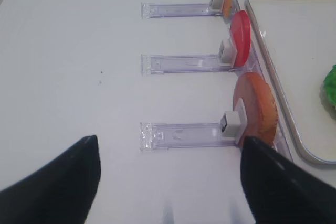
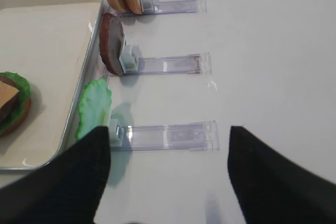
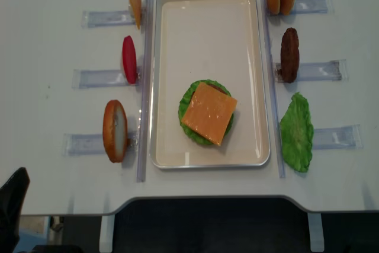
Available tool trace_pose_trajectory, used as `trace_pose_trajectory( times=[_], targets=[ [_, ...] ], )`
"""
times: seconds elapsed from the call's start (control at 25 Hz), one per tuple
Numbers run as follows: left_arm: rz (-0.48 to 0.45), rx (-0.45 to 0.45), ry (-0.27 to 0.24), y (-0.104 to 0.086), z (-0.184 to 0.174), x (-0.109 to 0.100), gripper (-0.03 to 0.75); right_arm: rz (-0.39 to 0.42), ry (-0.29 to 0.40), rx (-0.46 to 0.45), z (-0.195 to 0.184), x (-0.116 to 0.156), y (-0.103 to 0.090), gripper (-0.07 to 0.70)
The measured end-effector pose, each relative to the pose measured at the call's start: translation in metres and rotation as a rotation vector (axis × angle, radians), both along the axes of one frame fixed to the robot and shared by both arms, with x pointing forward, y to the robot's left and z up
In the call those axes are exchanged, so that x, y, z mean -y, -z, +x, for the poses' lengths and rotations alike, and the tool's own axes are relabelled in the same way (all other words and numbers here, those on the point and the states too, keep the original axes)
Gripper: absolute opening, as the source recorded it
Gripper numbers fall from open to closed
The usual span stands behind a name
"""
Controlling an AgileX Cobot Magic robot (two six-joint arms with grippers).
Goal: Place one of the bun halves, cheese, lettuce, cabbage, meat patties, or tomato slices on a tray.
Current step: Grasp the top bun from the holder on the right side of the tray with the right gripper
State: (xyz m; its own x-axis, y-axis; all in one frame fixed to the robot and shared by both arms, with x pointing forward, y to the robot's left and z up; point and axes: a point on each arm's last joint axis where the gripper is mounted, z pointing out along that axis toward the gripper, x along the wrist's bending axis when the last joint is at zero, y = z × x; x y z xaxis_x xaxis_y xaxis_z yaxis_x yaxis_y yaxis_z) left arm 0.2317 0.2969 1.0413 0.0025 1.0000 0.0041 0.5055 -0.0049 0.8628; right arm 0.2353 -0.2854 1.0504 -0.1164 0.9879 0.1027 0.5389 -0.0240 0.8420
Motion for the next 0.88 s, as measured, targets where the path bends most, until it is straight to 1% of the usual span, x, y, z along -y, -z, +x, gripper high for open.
trace_pose_trajectory(
  times=[0.52, 0.6, 0.72, 0.88],
  targets=[
    [0.0, 0.0, 0.0, 0.0, 0.0, 0.0, 0.641, -0.017, -0.011, -0.009, 0.002, 0.0, 0.0, 0.465],
    [0.0, 0.0, 0.0, 0.0, 0.0, 0.0, 0.641, -0.017, -0.011, -0.031, 0.005, 0.0, 0.0, 0.465],
    [-0.001, 0.0, -0.001, 0.0, 0.0, 0.0, 0.641, -0.017, -0.012, -0.089, 0.014, 0.0, 0.0, 0.465],
    [-0.001, 0.0, -0.001, 0.0, 0.0, 0.0, 0.641, -0.019, -0.011, -0.162, 0.028, 0.0, -0.007, 0.465]
  ],
)
